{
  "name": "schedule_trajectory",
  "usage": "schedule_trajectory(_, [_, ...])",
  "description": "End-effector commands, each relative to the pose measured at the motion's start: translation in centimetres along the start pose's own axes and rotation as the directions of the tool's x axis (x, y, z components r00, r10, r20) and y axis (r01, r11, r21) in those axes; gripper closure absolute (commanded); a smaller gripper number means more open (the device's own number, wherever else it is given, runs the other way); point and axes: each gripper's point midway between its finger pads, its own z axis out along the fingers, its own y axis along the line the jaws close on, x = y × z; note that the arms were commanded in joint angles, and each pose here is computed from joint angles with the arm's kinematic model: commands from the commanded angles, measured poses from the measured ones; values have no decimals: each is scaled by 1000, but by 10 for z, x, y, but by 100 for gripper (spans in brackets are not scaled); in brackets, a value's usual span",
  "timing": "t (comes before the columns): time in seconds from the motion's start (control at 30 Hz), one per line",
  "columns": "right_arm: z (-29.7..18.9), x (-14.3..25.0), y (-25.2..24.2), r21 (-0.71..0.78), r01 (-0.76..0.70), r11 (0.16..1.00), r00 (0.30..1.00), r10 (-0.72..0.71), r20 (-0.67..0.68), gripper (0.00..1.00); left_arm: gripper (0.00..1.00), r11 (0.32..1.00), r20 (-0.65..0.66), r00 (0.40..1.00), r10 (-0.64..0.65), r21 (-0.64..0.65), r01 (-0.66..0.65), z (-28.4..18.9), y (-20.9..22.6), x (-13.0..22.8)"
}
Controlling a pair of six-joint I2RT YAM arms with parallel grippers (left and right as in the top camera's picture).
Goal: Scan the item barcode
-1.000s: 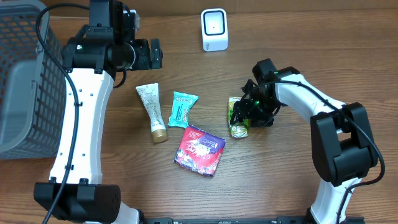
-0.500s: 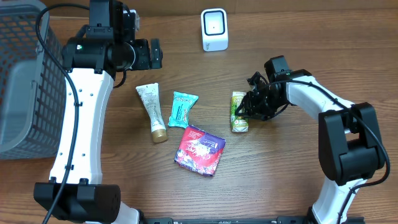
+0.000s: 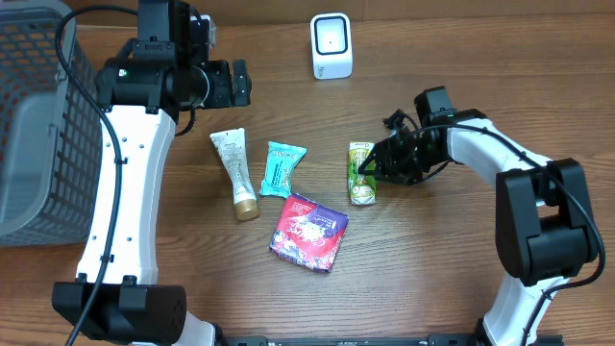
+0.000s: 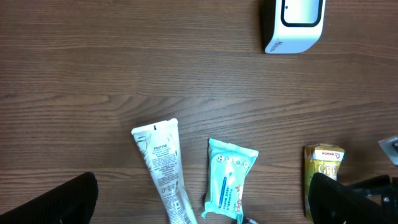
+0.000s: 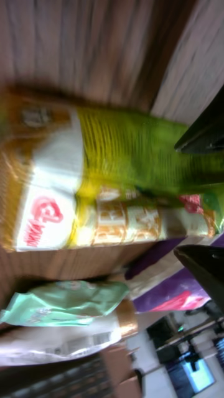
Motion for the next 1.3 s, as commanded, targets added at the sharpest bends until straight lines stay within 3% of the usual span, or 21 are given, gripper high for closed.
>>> schedule_trajectory(0.0, [-3, -3, -9, 12, -13, 1000, 1000, 13, 17, 64, 0, 1000, 0, 1000, 12, 5, -12, 2, 2, -1])
schedule_trajectory(0.13, [2, -4, -6, 14, 3, 1000, 1000, -3, 16, 62, 0, 1000, 0, 1000, 12, 5, -12, 2, 2, -1])
schedule_trajectory(0.33, [13, -11, -10, 22, -50, 999, 998, 49, 32, 25, 0, 1000, 0, 1000, 12, 5, -12, 2, 2, -1])
schedule_trajectory(0.43, [17, -15, -15, 27, -77, 997, 996, 75, 45, 21, 0, 1000, 0, 1000, 12, 5, -12, 2, 2, -1])
schedule_trajectory(0.77, [6, -50, -18, -7, -20, 1000, 986, 21, 164, 24, 0, 1000, 0, 1000, 12, 5, -12, 2, 2, -2])
schedule_trajectory(1.27, [26, -56, -26, -55, -66, 996, 990, 72, 117, 37, 0, 1000, 0, 1000, 11, 5, -11, 2, 3, -2])
